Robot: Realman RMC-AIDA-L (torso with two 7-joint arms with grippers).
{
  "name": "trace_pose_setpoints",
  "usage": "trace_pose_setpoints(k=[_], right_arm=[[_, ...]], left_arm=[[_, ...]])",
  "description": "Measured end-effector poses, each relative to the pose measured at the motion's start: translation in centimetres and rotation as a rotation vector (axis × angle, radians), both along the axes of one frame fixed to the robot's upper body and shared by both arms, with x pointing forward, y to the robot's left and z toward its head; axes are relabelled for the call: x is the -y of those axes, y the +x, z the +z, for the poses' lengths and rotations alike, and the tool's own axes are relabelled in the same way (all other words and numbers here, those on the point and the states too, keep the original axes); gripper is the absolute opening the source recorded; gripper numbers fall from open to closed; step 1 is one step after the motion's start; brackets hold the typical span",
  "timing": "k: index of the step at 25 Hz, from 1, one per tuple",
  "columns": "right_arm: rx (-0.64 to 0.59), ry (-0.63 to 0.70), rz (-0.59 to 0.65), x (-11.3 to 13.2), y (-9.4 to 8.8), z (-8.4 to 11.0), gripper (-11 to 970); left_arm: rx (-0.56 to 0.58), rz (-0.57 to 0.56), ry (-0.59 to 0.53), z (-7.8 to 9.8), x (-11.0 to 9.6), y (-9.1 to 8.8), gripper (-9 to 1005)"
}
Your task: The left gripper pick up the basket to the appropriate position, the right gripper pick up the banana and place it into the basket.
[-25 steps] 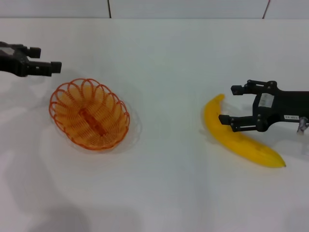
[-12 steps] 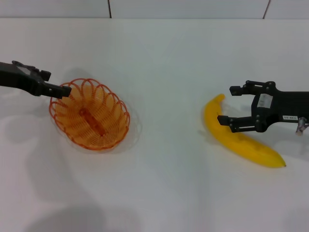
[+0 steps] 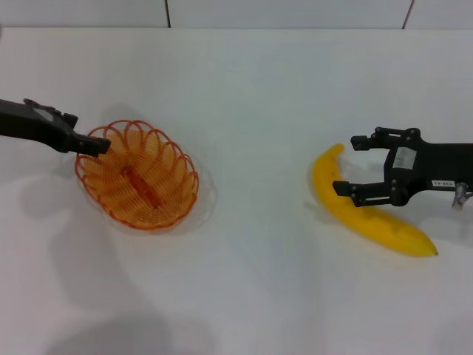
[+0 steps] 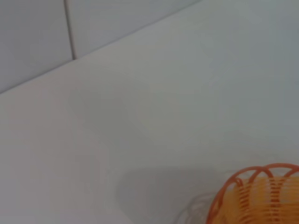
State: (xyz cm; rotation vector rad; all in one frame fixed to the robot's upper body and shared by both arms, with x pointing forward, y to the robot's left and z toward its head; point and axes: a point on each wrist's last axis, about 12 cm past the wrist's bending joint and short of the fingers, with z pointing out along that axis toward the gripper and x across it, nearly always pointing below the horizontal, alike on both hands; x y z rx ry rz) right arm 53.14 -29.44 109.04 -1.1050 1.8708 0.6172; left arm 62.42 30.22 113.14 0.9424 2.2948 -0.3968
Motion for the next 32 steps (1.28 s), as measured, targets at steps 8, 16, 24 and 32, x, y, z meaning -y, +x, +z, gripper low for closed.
trace_pose_setpoints(k=[8,16,24,32], right_arm=[[0.0,-0.004,0.003,0.0,0.0,0.0,893],[-0.009,-0.01,0.002,-0.1,0.0,-0.1,893],[-0.011,-0.01,0.002,-0.1,0.1,-0.1,894],[-0.02,-0.005,-0.002,-0.1,0.1,-0.1,893]], left_arm=[[0.016,-0.03,0.02,-1.1,1.4,-0.1,874],[0.019,-0.024,0.024,-1.7,1.4,-0.1,874],[0.025,-0.023,0.022,-1.7,1.4,-0.1,875],[0.04,-0.018,0.027,-1.7,1.2,0.0,837]])
